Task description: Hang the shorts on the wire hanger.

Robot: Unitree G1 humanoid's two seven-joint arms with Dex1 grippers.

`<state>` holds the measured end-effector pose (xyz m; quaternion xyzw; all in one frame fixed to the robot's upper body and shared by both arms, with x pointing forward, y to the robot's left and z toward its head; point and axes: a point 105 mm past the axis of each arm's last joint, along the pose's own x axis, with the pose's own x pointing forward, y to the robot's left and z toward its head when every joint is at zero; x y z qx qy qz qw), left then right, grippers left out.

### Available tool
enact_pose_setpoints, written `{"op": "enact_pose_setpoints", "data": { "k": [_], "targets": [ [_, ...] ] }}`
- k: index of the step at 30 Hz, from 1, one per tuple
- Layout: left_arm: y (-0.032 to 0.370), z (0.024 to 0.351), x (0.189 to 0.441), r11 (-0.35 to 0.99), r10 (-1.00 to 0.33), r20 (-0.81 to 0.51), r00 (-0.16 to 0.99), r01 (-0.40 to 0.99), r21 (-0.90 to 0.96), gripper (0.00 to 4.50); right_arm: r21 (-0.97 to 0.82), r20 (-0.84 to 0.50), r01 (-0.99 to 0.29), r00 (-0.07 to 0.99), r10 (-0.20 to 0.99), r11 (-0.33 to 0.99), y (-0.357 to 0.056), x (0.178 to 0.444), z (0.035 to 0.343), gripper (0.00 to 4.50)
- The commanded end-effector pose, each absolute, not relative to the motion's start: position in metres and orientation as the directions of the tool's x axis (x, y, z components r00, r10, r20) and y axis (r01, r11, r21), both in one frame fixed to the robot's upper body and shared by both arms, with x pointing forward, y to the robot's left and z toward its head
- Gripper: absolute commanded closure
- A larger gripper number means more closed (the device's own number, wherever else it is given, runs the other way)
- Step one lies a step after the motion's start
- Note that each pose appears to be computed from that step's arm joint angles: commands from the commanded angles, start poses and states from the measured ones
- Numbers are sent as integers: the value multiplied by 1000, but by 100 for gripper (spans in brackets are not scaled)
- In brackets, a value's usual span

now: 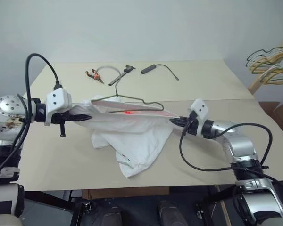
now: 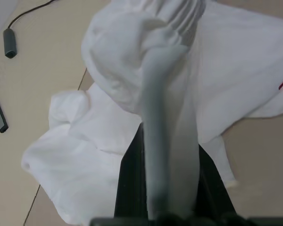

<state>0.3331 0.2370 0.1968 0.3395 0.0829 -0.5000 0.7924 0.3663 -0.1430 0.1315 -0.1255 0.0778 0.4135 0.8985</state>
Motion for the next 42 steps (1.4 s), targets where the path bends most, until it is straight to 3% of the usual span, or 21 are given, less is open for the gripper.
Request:
{"op": "enact_pose_setpoints", "data": {
  "k": [1,10,15,19,23,27,30,37,41,42],
  "targets": [
    [260,202,334,270,-635,-538,555,811,519,450,-195,-227,-725,689,688,661,-160,368,145,447],
    [268,191,328,210,-609,-605,514,839,501,450,-211,-238,-711,703,670,671,-169,370,148,447],
    [275,182,339,233,-520,-640,566,815,531,450,-242,-231,-725,689,687,645,-169,367,157,447],
    [266,171,354,235,-480,-652,587,802,549,450,-308,-216,-794,594,775,524,-139,347,178,447],
    [233,172,369,237,-555,-596,580,797,555,450,-359,-252,-843,502,827,402,-101,325,175,447],
    [209,175,375,225,-619,-555,556,802,553,450,-375,-258,-837,507,822,399,-84,319,172,447],
    [206,176,375,217,-639,-545,542,807,548,450,-374,-262,-793,588,765,482,-93,330,170,371],
    [212,176,370,189,-642,-568,515,824,534,450,-377,-261,-659,750,608,651,-122,353,170,140],
    [219,170,359,142,-633,-624,459,861,489,450,-371,-213,-681,724,656,631,-129,345,186,10],
    [222,168,357,134,-624,-641,447,869,475,450,-385,-208,-692,710,673,611,-131,340,191,4]
  ]
}}
